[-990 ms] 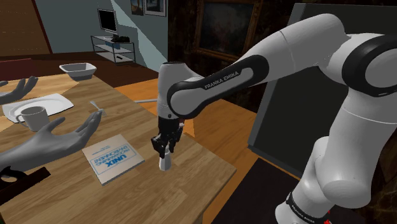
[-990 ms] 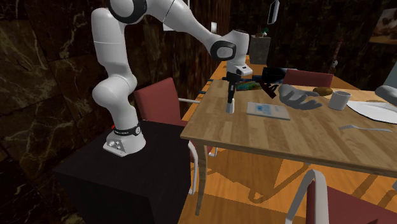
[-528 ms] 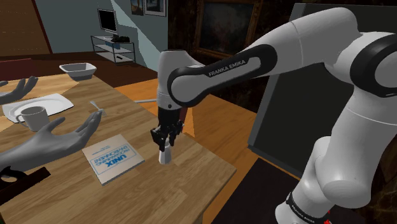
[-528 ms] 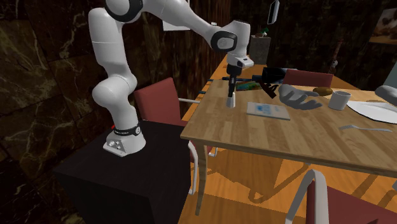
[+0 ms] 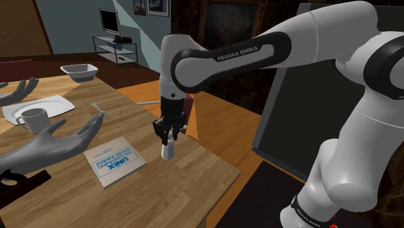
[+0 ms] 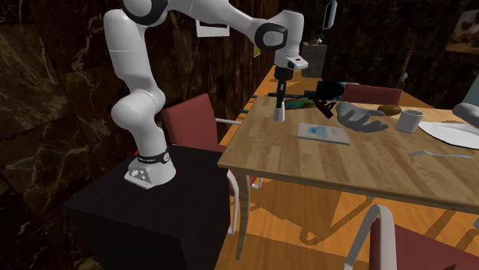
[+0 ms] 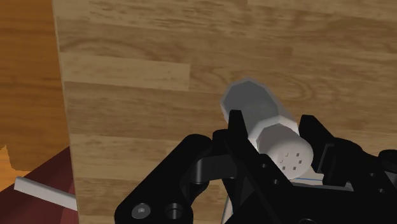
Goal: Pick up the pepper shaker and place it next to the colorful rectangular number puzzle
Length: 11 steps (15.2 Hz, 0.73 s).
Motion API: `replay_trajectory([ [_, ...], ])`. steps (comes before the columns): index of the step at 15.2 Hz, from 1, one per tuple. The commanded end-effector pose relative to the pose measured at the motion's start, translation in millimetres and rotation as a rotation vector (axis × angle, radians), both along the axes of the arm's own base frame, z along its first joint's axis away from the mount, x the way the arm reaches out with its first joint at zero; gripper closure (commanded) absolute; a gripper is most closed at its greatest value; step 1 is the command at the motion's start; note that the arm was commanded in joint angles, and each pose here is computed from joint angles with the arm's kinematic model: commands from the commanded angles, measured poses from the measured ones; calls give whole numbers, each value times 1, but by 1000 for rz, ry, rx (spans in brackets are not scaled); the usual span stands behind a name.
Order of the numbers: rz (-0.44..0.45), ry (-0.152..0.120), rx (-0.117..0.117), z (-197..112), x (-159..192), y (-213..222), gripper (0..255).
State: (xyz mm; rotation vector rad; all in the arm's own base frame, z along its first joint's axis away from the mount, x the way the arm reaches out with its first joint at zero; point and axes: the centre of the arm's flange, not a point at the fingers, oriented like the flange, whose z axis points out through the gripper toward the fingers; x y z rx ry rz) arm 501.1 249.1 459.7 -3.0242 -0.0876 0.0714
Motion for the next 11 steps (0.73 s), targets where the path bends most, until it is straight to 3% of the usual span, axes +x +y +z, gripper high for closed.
replay_trajectory([
  [1, 0, 0, 0, 11, 0, 0, 255],
  [11, 0, 0, 0, 64, 0, 0, 255],
])
